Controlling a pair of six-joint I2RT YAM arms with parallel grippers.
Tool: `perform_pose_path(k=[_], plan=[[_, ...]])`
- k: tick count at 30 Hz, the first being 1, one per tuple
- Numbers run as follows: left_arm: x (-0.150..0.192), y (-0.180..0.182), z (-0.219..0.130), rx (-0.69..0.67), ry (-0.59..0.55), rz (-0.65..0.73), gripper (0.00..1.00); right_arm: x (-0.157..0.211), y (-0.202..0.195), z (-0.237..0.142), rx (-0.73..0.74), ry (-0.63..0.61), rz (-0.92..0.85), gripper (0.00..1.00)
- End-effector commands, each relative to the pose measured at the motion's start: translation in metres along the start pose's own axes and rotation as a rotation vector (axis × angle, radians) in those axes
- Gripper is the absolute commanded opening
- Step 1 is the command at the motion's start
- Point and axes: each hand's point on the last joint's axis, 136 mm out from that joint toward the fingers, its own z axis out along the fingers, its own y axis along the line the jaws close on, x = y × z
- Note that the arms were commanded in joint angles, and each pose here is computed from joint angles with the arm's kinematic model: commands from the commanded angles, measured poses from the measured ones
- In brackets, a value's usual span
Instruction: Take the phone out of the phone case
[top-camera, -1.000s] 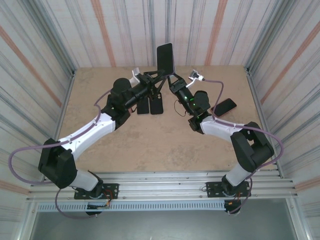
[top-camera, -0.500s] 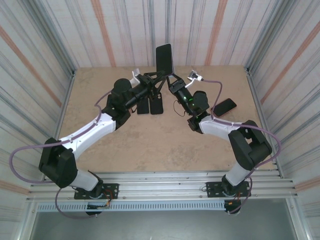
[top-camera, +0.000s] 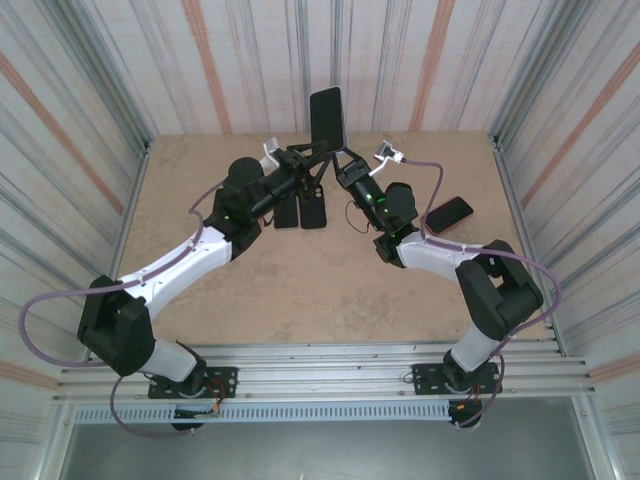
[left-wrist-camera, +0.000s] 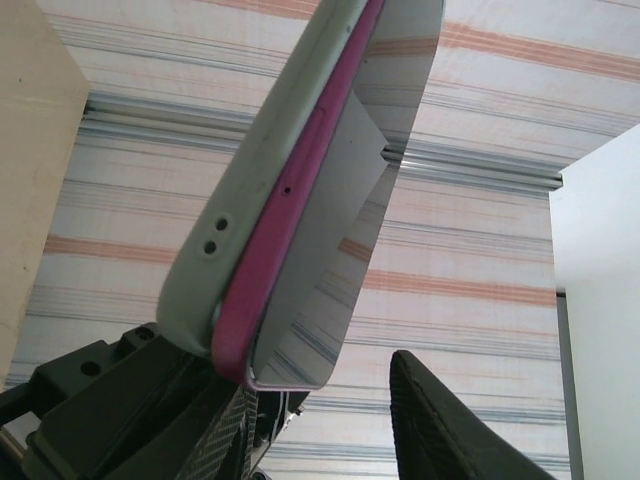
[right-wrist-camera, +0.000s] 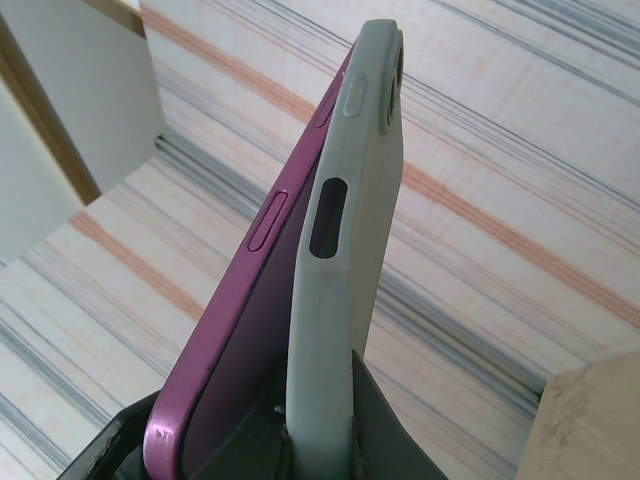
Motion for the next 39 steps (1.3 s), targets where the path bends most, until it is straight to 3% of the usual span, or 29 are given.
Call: perform_pose_path(k=[1,19,27,34,39], plan=[[-0.008,0.006,-0.005,-0.016,-0.051,0.012,0.40,-0.015,0.050,0.002,-0.157,-0.048,0.006,0.00],[-0.023,-0.012,-0.008,-0.007,-0.196,0.035,0.39,-0.008,0.046,0.001,-0.151,-0.048,0.005,0.00],[-0.026,-0.036,0.001,0.081,-0.226,0.008,0.38,-0.004,0.039,0.004,-0.149,-0.046,0.025,0.00],[-0.024,-0.048,0.008,0.124,-0.212,-0.002,0.34,-0.002,0.036,0.009,-0.144,-0.049,0.034,0.00],[-0.021,-0.055,0.010,0.147,-0.195,-0.001,0.25,-0.001,0.027,0.010,-0.122,-0.065,0.052,0.00]])
